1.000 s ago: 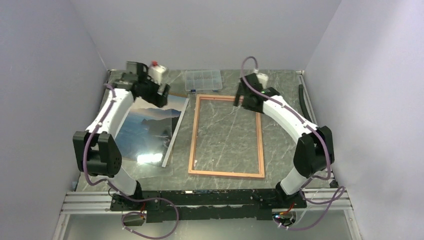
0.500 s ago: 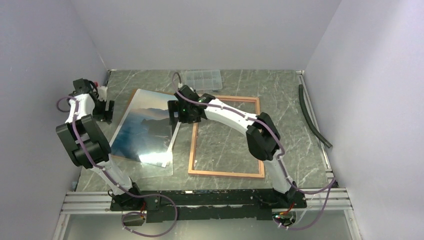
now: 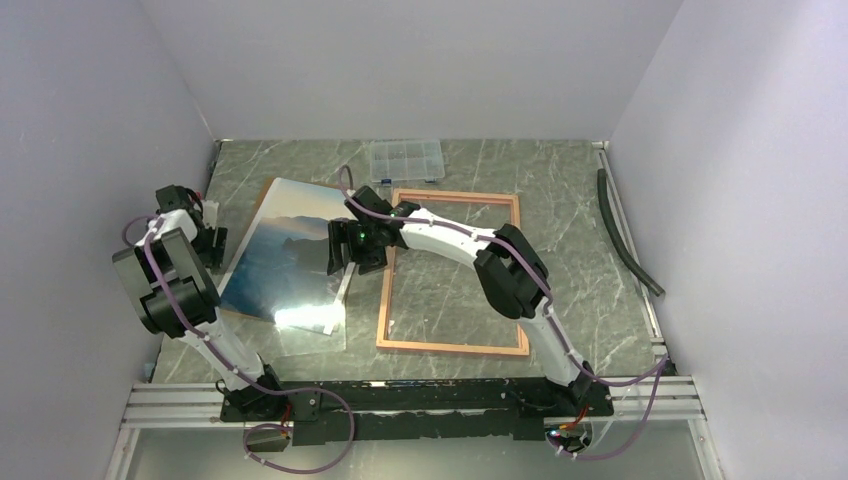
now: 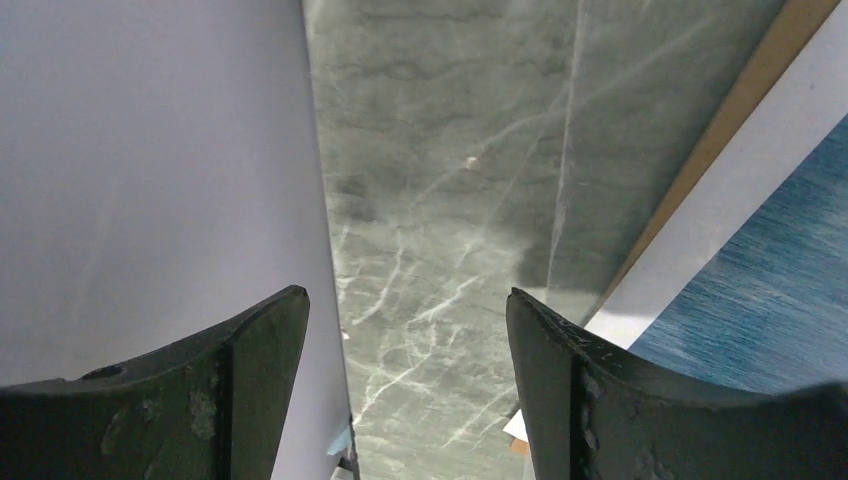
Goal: Put the photo into the frame
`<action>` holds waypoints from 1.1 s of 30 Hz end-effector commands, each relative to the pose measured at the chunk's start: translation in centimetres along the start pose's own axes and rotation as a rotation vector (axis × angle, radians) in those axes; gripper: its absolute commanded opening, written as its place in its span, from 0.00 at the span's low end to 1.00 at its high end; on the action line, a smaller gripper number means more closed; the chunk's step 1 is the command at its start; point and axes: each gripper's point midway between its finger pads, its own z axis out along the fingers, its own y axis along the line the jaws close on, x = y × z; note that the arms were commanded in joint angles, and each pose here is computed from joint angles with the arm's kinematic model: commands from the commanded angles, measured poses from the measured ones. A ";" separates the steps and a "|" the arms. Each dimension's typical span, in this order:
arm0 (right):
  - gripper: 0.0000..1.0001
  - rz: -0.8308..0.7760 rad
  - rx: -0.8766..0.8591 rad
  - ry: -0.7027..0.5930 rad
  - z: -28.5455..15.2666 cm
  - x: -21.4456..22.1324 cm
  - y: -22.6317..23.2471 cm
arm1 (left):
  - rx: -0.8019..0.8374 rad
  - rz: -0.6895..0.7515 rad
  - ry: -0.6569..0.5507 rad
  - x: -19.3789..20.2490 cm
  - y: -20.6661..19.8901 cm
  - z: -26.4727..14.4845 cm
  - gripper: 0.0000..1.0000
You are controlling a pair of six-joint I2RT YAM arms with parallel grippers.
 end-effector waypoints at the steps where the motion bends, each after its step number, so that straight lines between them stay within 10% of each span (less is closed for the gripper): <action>1: 0.84 0.026 -0.069 0.066 1.3 1.5 0.6 | 0.027 0.014 -0.027 0.1 -1.2 0.7 0.77; 33: 0.76 0.146 -0.301 0.198 1.1 5.8 3.3 | 0.162 0.043 -0.022 4.1 -6.9 -0.6 0.64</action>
